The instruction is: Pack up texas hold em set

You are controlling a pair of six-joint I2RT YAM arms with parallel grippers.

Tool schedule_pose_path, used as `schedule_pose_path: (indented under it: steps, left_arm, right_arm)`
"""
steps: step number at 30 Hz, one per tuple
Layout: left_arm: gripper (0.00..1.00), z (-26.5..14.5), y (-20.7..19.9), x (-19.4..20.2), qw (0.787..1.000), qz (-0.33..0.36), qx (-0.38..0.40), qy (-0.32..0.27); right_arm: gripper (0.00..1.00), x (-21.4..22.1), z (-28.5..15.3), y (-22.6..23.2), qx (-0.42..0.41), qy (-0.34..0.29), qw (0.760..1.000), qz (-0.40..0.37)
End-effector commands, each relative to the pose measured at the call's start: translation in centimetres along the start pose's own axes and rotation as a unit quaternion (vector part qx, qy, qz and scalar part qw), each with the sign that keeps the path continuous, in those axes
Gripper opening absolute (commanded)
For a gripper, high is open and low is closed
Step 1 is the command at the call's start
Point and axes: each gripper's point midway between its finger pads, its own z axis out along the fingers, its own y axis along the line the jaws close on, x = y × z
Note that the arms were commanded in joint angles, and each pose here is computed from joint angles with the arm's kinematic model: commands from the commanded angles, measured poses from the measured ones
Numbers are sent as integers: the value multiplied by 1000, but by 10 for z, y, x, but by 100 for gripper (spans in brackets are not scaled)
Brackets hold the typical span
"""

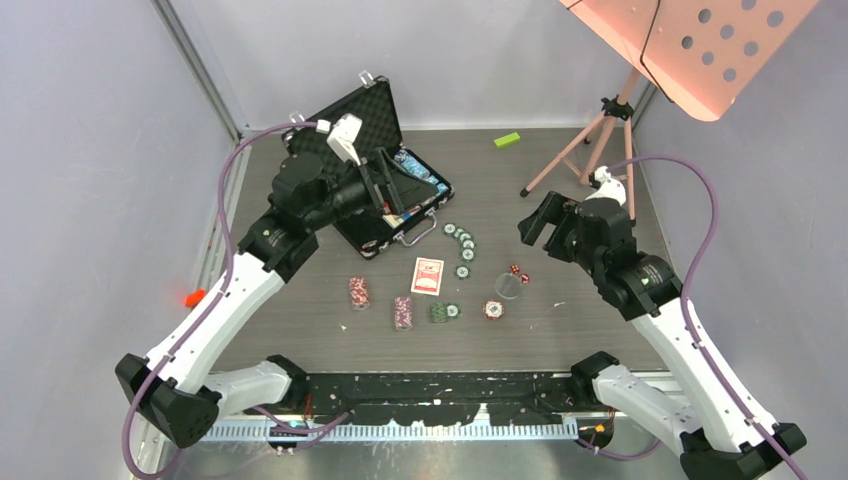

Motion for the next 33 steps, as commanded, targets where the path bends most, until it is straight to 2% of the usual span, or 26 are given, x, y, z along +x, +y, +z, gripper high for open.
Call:
schedule_pose_path:
  steps: [1, 5, 9, 12, 16, 18, 24, 27, 33]
  left_arm:
    - [100, 0, -15, 2, 996, -82, 25, 11]
    - [100, 5, -15, 7, 994, -98, 44, 15]
    - [100, -1, -26, 0, 995, -68, 74, 1]
    - [100, -5, -22, -3, 998, -29, 44, 21]
    - [100, -9, -8, 18, 996, 7, 14, 86]
    - [100, -10, 4, 28, 995, 11, -3, 101]
    - [100, -4, 58, 44, 993, 14, -91, 78]
    - [100, 2, 78, 55, 989, 20, -112, 91]
    - [100, 3, 135, 82, 969, 12, -212, 126]
  right_arm:
    - [92, -26, -21, 7, -15, -42, 999, 12]
    - [92, -25, -24, 3, -8, -40, 999, 8]
    - [92, -24, -30, 1, -12, -46, 999, 12]
    - [92, -26, -36, -2, -7, -50, 999, 13]
    - [93, -18, -39, -9, 15, -20, 1000, 3]
    - [93, -13, -39, -12, 24, -9, 1000, 2]
    - [94, -3, -28, -15, 50, 28, 998, -3]
    - [94, 9, -14, -20, 70, 57, 996, -10]
    - [80, 39, 18, -41, 130, 101, 986, -11]
